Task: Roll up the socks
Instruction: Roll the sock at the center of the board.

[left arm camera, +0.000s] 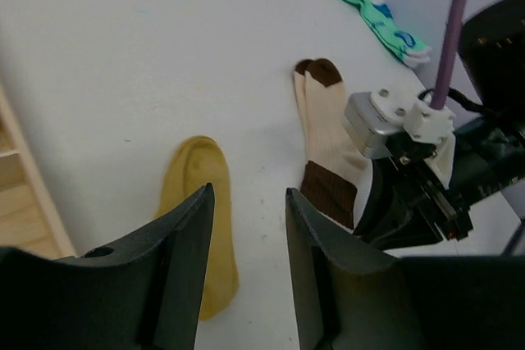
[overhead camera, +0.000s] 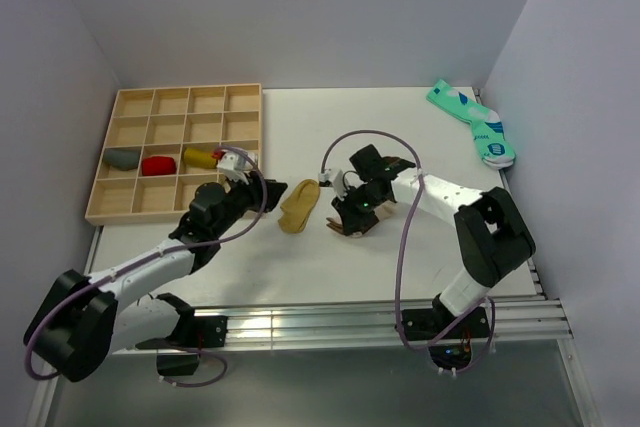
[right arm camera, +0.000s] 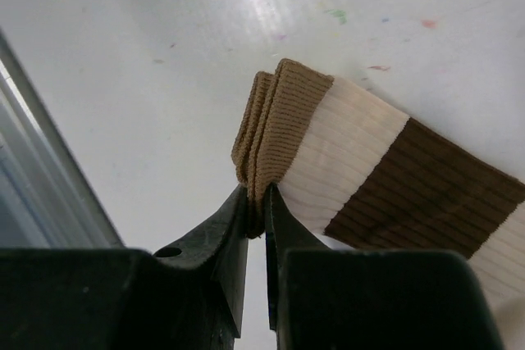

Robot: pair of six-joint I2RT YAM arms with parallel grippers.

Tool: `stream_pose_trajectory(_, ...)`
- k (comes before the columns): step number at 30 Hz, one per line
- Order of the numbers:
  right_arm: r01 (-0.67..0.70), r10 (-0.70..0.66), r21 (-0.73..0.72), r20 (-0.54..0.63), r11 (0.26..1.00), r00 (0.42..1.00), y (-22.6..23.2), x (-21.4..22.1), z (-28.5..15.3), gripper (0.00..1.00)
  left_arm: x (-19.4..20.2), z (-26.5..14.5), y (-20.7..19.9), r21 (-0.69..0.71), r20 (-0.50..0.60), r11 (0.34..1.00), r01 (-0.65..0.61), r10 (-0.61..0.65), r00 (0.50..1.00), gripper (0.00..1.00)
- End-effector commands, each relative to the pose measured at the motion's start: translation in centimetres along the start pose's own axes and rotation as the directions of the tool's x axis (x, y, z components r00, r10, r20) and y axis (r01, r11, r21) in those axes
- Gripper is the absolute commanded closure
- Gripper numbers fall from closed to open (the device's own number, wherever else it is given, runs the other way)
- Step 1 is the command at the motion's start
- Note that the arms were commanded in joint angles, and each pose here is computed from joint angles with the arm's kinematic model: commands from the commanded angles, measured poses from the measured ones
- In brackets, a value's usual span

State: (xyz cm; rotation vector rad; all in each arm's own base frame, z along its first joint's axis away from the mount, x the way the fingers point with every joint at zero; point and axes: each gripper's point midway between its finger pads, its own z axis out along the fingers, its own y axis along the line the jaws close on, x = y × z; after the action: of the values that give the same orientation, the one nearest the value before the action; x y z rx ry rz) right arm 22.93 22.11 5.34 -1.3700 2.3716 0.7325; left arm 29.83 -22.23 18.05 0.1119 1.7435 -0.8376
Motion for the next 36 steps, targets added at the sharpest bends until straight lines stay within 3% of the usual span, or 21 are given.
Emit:
stream_pose_trajectory(1, 0.0, 0.0, -0.171, 0.004, 0.985, 1.0, 2.1, 0.9, -0.3, 0.92, 1.1, 1.1, -4.1, 0.226, 0.0, 0.971, -0.082, 0.084, 0.996, 0.54)
stream_pose_trajectory(6, -0.093, 0.081, -0.27, -0.057, 0.958, 0.995, 1.9, 2.6, 0.1, 0.94, 4.1, 2.9, -7.6, 0.419, -0.063, 0.898, -0.133, 0.174, 0.983, 0.51)
stream_pose_trajectory(12, -0.189, 0.171, -0.364, -0.082, 0.912, 0.982, 1.7, 2.8, -0.6, 0.94, 8.0, 5.0, -8.5, 0.534, -0.152, 0.843, -0.072, 0.18, 0.972, 0.5)
stream_pose_trajectory(20, -0.311, 0.291, -0.441, -0.115, 0.842, 0.95, 0.9, 3.7, -1.4, 0.97, 9.5, 6.2, -11.2, 0.641, -0.173, 0.766, -0.031, 0.184, 0.968, 0.49)
stream_pose_trajectory(36, -0.386, 0.405, -0.493, -0.073, 0.78, 0.911, -1.0, 4.2, -3.3, 0.98, 14.1, 7.2, -14.1, 0.768, -0.278, 0.634, 0.086, 0.21, 0.937, 0.44)
